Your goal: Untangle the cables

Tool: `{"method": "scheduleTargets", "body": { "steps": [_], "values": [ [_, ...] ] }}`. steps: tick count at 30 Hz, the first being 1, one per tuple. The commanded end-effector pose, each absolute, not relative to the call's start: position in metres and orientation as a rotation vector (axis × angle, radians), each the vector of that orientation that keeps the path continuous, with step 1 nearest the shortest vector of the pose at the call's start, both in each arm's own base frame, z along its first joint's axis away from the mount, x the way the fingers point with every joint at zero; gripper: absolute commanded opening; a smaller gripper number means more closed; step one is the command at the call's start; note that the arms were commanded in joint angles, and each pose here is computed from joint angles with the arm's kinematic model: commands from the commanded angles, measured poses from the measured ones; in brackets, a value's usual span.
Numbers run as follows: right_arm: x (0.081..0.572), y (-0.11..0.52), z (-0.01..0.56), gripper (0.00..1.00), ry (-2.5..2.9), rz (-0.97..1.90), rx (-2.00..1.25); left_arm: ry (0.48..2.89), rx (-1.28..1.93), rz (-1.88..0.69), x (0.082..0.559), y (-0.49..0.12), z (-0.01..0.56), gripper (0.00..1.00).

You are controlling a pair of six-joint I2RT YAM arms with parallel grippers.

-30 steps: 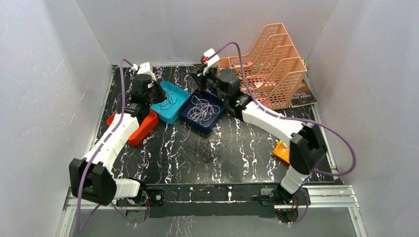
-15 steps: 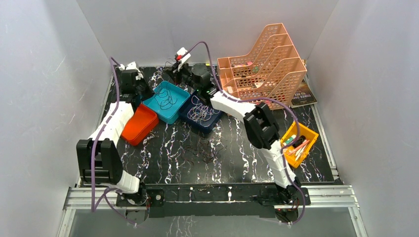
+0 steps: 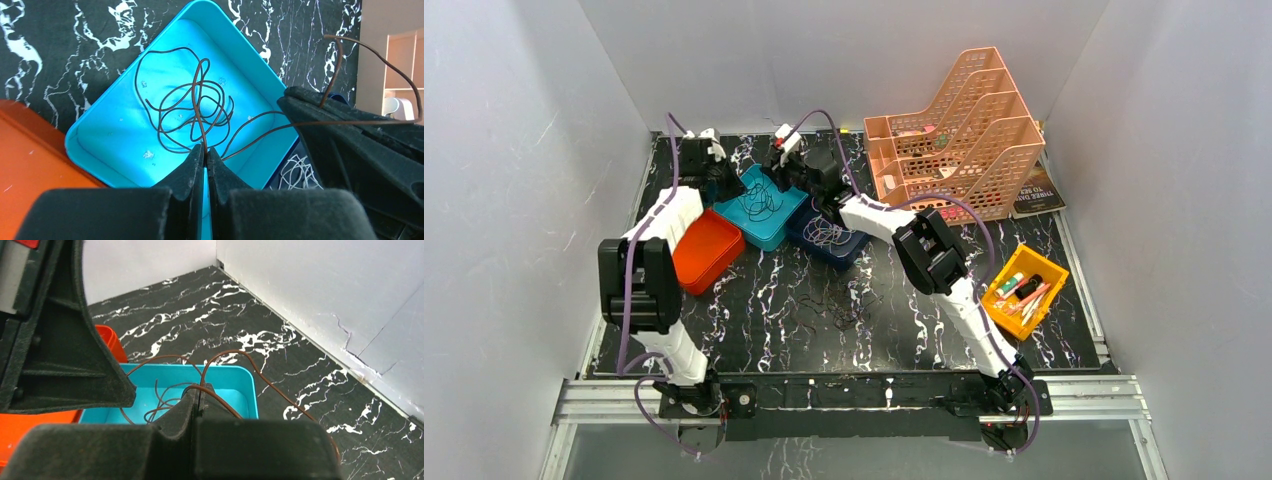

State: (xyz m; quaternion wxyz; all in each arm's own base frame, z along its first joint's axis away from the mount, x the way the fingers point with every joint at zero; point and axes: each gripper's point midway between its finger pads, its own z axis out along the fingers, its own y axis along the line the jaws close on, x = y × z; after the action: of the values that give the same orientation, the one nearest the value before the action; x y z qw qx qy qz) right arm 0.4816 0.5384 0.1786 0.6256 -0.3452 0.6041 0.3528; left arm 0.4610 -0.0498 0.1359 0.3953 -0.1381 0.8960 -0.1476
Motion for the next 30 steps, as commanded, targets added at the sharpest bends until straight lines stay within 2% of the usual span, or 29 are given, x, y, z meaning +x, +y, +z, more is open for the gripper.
{"method": "scheduleTargets", "body": {
  "steps": [1, 11, 16, 19, 23, 30],
  "values": [
    [0.485, 0.54, 0.187, 0.02, 1.321, 0.8, -0.825, 2.293, -0.28, -0.458, 0.472, -0.061, 0.138, 0.0],
    [0.477, 0.542, 0.147, 0.03, 1.432, 0.806, -0.9, 2.387, -0.256, -0.467, 0.477, -0.064, 0.097, 0.0],
    [0.47, 0.544, 0.134, 0.06, 1.461, 0.794, -0.943, 2.405, -0.264, -0.463, 0.472, -0.063, 0.083, 0.0],
    [0.465, 0.544, 0.132, 0.13, 1.464, 0.791, -0.964, 2.41, -0.265, -0.461, 0.471, -0.063, 0.079, 0.0],
    [0.462, 0.536, 0.151, 0.31, 1.44, 0.77, -0.94, 2.422, -0.275, -0.41, 0.469, -0.056, 0.075, 0.0],
    [0.454, 0.52, 0.19, 0.46, 1.394, 0.724, -0.942, 2.455, -0.297, -0.362, 0.466, -0.049, 0.064, 0.0]
  ]
}}
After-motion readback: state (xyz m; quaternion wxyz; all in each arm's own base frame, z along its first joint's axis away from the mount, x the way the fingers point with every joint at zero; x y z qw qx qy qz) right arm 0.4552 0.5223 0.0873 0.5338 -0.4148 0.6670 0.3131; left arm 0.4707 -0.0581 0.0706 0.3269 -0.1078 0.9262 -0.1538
